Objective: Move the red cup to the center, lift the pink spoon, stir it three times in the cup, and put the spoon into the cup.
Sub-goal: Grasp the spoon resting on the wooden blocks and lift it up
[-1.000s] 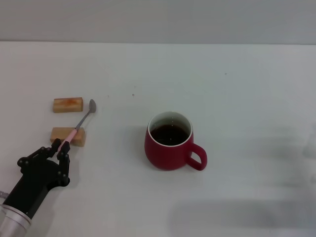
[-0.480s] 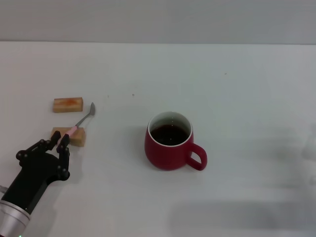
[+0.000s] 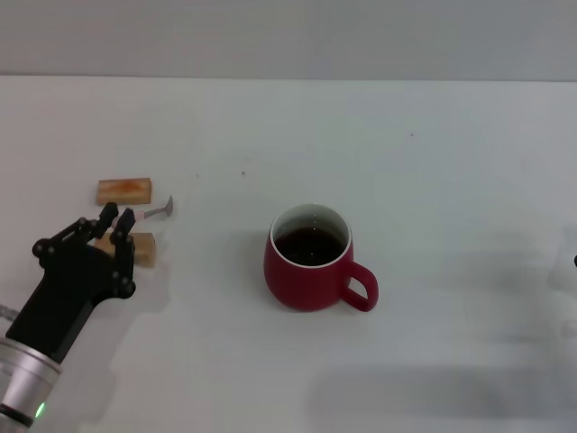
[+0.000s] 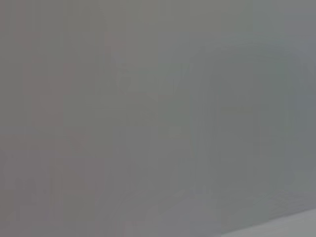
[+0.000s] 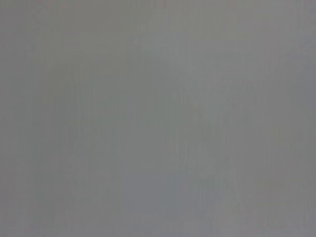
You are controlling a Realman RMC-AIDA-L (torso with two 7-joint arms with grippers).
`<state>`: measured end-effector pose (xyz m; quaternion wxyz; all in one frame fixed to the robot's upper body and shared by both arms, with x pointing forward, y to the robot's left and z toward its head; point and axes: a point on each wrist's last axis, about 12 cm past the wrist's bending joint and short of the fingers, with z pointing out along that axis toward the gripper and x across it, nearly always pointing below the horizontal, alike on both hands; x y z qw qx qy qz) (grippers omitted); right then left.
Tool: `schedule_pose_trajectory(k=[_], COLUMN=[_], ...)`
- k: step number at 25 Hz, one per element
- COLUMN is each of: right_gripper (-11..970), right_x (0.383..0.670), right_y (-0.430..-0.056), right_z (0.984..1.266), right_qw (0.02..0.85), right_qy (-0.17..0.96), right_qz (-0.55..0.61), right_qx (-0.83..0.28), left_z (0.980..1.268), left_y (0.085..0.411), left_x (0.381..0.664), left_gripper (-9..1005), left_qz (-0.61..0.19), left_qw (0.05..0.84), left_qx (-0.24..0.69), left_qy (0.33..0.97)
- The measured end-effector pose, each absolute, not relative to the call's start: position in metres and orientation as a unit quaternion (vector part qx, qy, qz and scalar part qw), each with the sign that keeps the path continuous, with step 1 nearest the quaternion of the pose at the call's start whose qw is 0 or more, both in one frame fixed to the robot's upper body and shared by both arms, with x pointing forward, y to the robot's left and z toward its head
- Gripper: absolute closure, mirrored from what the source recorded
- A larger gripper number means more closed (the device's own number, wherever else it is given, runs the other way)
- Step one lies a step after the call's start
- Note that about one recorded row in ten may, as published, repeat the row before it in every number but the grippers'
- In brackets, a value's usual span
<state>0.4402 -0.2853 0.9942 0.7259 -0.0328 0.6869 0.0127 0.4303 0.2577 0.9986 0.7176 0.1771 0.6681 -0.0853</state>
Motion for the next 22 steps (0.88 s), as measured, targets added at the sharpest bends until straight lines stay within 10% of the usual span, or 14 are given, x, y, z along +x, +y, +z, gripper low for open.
schedule_pose_trajectory(k=[22], right_gripper=[959], right_x=[0.444], right_y=[-0.286], right_z=[0.996], right_qw=[0.729], right_qy=[0.683], right_qz=[0.011], right_qx=[-0.033], left_z=[1.027], left_y=[0.244], left_x=[0.456], left_gripper=[861], left_qz=[-0.112], left_qw=[0.774], left_qx=[0.189], left_qy=[0.594])
